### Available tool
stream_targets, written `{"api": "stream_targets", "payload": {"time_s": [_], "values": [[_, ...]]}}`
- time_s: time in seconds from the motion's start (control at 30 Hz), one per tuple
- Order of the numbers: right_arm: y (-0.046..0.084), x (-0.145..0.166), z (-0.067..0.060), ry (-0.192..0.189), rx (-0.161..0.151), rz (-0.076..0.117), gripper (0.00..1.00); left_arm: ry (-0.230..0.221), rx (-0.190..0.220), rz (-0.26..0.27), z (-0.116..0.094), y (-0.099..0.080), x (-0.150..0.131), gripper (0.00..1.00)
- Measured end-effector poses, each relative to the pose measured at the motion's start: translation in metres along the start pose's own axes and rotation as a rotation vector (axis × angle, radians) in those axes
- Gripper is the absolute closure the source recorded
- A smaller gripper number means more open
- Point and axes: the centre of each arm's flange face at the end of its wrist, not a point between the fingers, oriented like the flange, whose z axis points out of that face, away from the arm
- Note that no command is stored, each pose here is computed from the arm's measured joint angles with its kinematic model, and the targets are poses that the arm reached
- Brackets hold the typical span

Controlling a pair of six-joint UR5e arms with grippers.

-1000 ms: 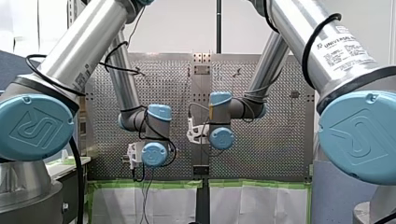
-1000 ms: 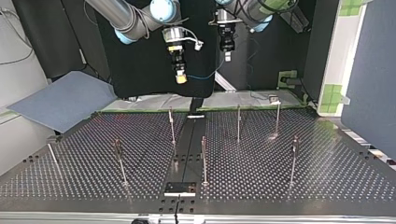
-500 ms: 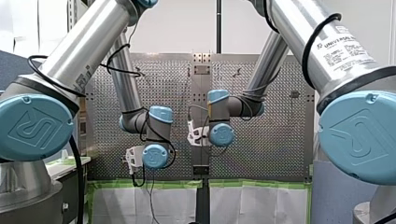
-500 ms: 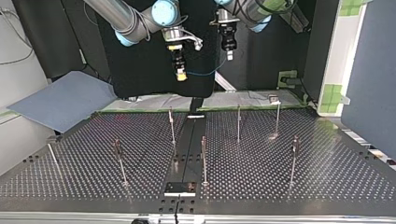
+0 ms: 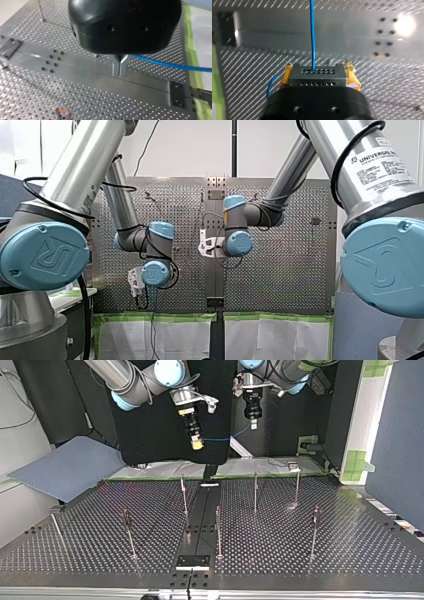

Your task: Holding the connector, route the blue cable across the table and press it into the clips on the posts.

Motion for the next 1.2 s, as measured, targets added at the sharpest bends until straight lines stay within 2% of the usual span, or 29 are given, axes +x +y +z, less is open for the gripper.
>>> {"api": "stream_targets", "payload": {"time_s": [0.17,0.33,0.43,0.63,0.77,0.83,0.97,1.07,1.2], "values": [[-0.011,0.045,0.003,0.048,0.051,-0.005,1.00,0.003,0.000,-0.035,0.012,0.006,-0.020,1.00],[-0.017,0.078,0.001,0.079,0.075,-0.004,1.00,-0.002,-0.002,-0.049,0.023,0.010,-0.039,1.00],[-0.019,0.085,-0.002,0.071,0.082,-0.005,1.00,-0.025,-0.021,-0.065,0.034,0.012,-0.055,1.00],[-0.035,0.095,-0.005,0.051,0.142,-0.006,1.00,-0.100,-0.102,-0.132,0.060,0.018,-0.094,1.00],[-0.042,0.097,-0.006,0.025,0.182,-0.011,1.00,-0.147,-0.166,-0.170,0.072,0.028,-0.123,1.00],[-0.043,0.099,-0.007,0.014,0.190,-0.009,1.00,-0.160,-0.189,-0.177,0.075,0.034,-0.134,1.00],[-0.047,0.108,-0.004,-0.001,0.204,0.011,1.00,-0.176,-0.223,-0.183,0.076,0.044,-0.154,1.00],[-0.049,0.117,-0.001,-0.006,0.213,0.023,1.00,-0.186,-0.239,-0.189,0.074,0.047,-0.167,1.00],[-0.052,0.132,0.003,-0.008,0.221,0.028,1.00,-0.196,-0.251,-0.194,0.069,0.048,-0.181,1.00]]}}
